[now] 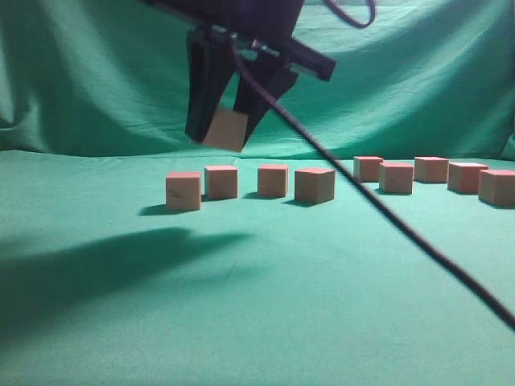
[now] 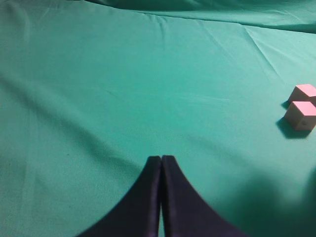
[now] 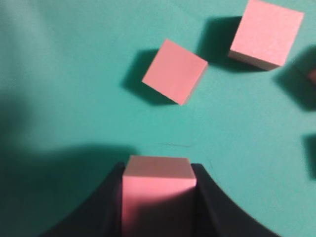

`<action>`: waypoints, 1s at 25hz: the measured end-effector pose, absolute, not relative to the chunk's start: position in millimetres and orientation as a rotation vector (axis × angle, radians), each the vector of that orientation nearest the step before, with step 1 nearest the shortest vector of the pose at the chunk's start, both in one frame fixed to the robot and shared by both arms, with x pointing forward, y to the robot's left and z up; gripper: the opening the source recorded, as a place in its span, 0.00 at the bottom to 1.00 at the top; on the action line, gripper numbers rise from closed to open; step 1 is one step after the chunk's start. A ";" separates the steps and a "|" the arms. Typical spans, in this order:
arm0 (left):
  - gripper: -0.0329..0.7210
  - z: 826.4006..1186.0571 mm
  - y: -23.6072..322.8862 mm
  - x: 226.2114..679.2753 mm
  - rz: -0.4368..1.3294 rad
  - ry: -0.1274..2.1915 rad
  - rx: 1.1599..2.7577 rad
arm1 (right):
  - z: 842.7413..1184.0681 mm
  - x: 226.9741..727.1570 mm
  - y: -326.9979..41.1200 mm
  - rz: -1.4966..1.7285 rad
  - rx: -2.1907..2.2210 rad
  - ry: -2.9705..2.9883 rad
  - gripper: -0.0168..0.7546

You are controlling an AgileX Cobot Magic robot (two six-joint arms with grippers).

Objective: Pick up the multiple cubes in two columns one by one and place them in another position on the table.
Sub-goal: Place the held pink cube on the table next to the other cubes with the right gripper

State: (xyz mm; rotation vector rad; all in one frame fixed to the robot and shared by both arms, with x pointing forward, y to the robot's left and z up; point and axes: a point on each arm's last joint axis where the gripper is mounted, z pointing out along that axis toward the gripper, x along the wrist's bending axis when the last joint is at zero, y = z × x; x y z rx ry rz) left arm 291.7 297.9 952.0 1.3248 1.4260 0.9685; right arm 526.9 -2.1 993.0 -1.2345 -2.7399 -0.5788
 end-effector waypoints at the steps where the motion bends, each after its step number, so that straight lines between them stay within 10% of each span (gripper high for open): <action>1: 0.04 952.0 297.9 291.7 0.968 1.426 1.325 | 987.4 528.3 2.0 -0.533 -1.234 -2.747 0.37; 25: 0.04 952.0 297.9 291.7 0.968 1.426 1.325 | 941.8 544.4 31.6 -0.343 -1.271 -2.846 0.37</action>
